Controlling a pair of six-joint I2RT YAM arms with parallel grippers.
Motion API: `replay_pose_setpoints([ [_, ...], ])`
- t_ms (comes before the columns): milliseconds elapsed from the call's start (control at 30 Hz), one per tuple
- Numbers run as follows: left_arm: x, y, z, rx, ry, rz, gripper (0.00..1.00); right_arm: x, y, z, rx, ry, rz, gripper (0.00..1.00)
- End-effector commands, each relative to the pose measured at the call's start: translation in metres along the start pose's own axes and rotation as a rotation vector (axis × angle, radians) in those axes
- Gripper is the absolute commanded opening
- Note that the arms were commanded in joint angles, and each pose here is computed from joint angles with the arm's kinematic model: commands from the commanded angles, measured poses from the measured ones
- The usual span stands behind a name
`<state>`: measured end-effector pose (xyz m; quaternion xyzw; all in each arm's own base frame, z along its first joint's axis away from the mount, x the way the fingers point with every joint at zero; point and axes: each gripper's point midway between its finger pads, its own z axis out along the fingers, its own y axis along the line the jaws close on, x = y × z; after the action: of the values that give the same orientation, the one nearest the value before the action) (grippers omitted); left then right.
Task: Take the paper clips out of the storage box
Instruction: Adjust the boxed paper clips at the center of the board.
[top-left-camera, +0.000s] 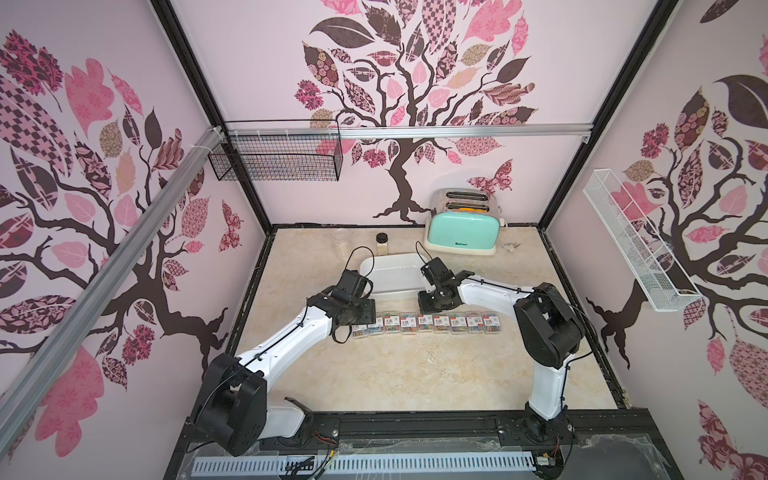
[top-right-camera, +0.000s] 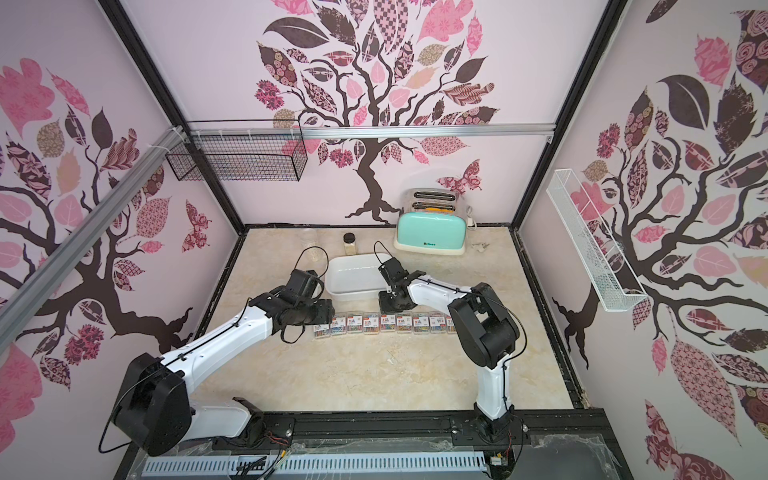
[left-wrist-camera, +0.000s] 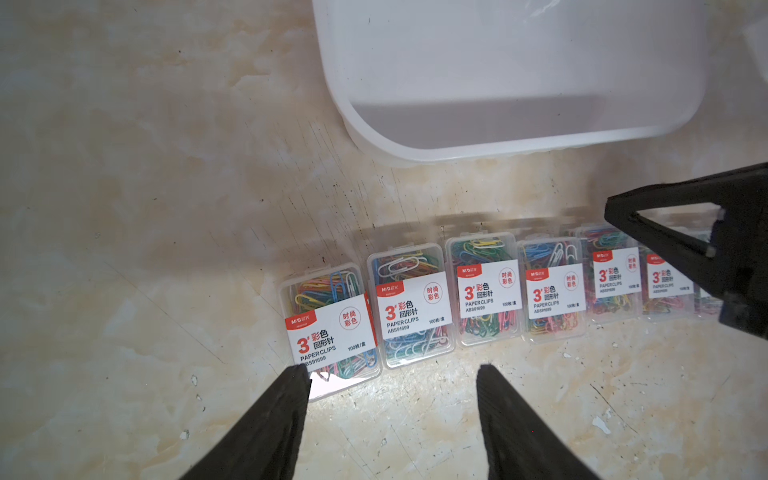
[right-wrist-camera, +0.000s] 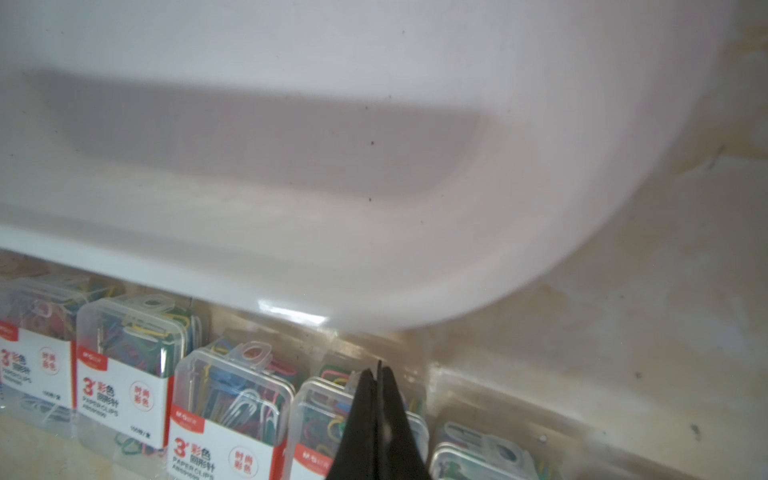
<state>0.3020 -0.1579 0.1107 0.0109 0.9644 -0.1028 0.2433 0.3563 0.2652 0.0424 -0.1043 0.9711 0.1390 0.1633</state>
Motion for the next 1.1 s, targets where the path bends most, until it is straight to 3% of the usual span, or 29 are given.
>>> replay_pose_setpoints([
  [0,-0.013,-0.012,0.003,0.025,-0.024,0.022,0.69,0.005,0.006,-0.007,-0.014,0.013,-0.004,0.00],
  [400,-0.016,-0.017,0.033,0.008,0.019,0.045,0.69,0.004,0.009,-0.016,-0.005,-0.005,-0.013,0.00],
  [833,-0.025,-0.026,0.063,-0.002,0.052,0.066,0.71,-0.033,0.023,-0.071,-0.024,-0.131,-0.038,0.06],
  [1067,-0.021,-0.030,0.082,-0.011,0.088,0.075,0.63,-0.045,0.028,-0.106,-0.032,-0.198,-0.050,0.06],
])
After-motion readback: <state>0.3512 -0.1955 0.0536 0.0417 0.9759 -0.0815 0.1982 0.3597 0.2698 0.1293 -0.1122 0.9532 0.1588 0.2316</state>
